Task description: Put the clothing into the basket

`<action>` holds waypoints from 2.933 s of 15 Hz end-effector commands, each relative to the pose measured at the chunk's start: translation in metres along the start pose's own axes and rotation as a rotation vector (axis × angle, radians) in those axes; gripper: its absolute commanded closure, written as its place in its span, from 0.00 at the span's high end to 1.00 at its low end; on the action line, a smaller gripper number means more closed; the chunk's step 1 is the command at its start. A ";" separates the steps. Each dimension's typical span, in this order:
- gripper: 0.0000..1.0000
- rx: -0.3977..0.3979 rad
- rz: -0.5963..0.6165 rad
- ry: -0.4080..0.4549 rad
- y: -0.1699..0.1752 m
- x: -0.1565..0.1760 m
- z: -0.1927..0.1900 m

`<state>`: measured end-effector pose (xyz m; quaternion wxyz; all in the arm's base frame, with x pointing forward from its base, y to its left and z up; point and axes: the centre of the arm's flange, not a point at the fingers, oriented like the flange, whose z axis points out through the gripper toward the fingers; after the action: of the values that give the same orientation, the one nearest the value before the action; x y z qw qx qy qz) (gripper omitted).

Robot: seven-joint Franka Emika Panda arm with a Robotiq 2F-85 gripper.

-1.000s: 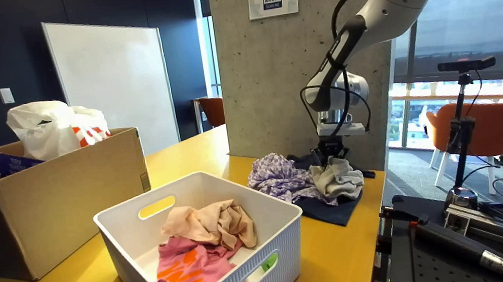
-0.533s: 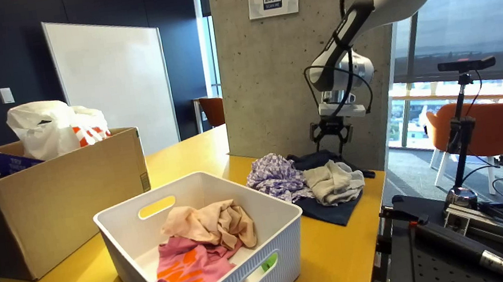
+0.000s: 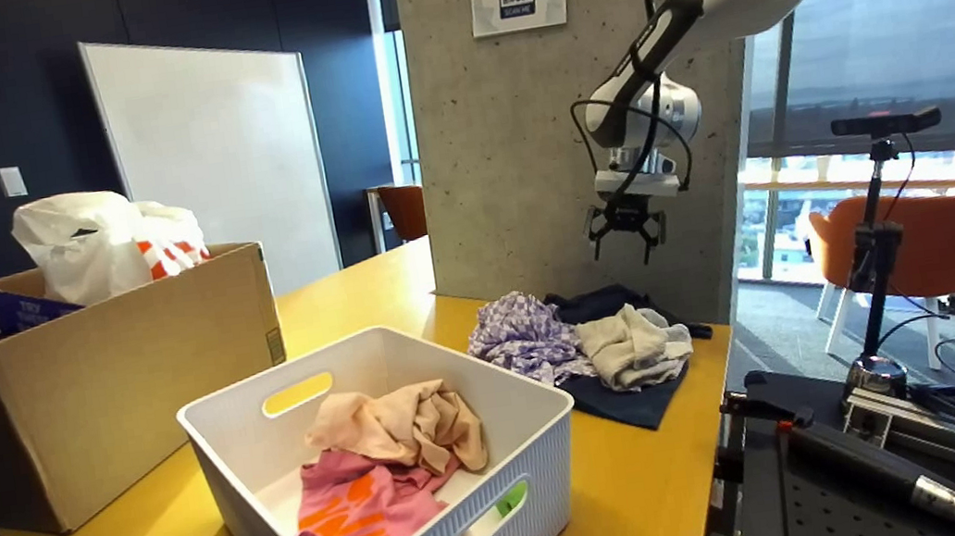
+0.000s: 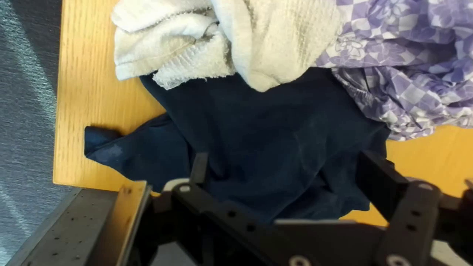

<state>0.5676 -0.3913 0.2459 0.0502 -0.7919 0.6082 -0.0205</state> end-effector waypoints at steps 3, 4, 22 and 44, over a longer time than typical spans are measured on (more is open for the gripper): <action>1.00 -0.056 0.177 0.053 -0.037 -0.010 0.035; 1.00 -0.049 0.214 0.094 -0.037 -0.018 0.037; 1.00 -0.179 0.347 0.376 -0.060 0.026 0.120; 0.01 -0.032 0.151 0.399 -0.106 -0.073 0.011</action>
<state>0.6756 -0.3482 0.2137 -0.1275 -0.6894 0.6941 -0.1635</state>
